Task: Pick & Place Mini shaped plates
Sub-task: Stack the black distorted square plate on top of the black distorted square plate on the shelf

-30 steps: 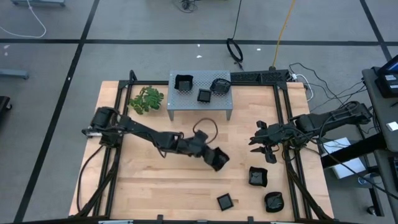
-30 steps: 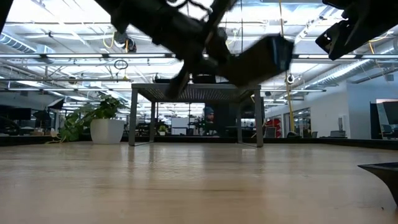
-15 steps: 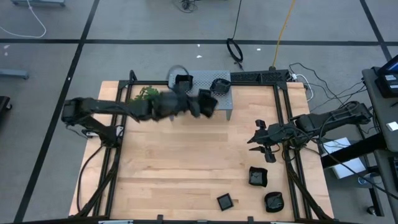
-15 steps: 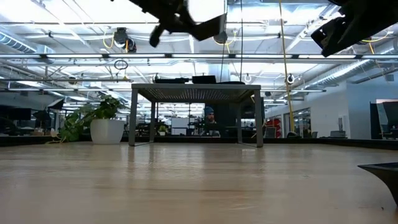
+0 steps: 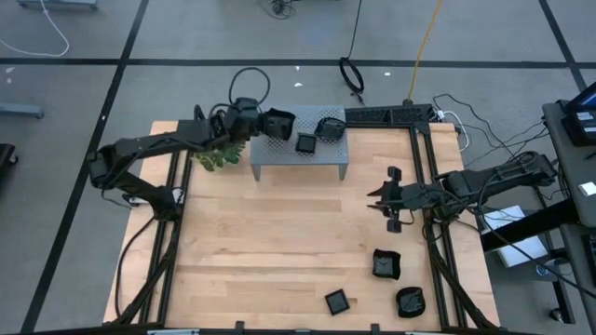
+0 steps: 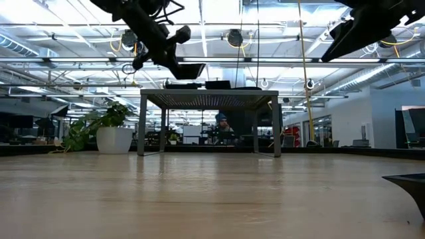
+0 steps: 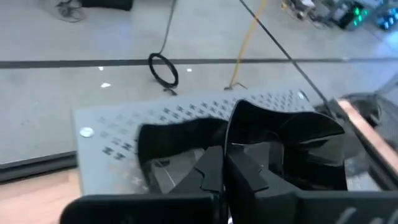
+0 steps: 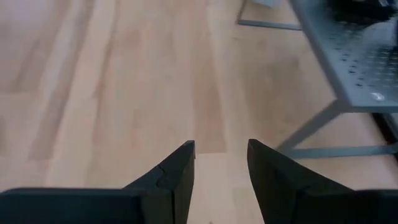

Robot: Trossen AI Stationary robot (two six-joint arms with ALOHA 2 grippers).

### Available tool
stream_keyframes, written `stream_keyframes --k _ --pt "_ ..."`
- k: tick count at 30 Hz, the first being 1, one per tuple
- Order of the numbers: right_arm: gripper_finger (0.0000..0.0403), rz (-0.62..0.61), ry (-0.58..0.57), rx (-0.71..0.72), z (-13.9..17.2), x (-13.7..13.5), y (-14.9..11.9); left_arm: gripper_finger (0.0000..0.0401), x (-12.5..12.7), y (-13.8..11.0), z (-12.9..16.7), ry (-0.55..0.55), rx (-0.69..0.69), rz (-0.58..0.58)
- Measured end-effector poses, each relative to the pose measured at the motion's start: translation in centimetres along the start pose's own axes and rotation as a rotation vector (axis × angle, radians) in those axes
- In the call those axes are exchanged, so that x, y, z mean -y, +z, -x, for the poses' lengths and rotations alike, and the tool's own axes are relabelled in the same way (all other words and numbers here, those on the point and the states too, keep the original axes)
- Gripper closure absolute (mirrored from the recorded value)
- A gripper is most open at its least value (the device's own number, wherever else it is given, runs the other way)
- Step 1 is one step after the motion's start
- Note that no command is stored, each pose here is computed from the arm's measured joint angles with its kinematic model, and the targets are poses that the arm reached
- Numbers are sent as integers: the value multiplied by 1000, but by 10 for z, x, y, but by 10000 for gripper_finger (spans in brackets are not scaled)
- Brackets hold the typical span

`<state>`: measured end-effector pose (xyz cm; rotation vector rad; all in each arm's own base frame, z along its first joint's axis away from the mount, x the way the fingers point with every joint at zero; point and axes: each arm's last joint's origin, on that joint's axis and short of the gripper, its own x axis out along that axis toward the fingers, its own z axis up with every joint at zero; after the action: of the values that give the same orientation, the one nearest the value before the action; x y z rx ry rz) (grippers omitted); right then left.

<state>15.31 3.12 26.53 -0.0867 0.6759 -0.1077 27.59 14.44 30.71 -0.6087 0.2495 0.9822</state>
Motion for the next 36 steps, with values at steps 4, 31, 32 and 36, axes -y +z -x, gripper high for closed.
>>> stream_keyframes --k 4,31,32,36 --pt "268 0 -42 5 0 1 0 391 -8 5 -3 29 7 41" --pt "268 -165 231 -201 2 -6 -15 247 6 29 3 -243 135 37" --pt "268 -197 291 -259 4 -8 -19 244 11 31 6 -302 149 33" --pt "268 -254 415 -390 5 -20 -32 240 29 27 15 -480 143 -3"
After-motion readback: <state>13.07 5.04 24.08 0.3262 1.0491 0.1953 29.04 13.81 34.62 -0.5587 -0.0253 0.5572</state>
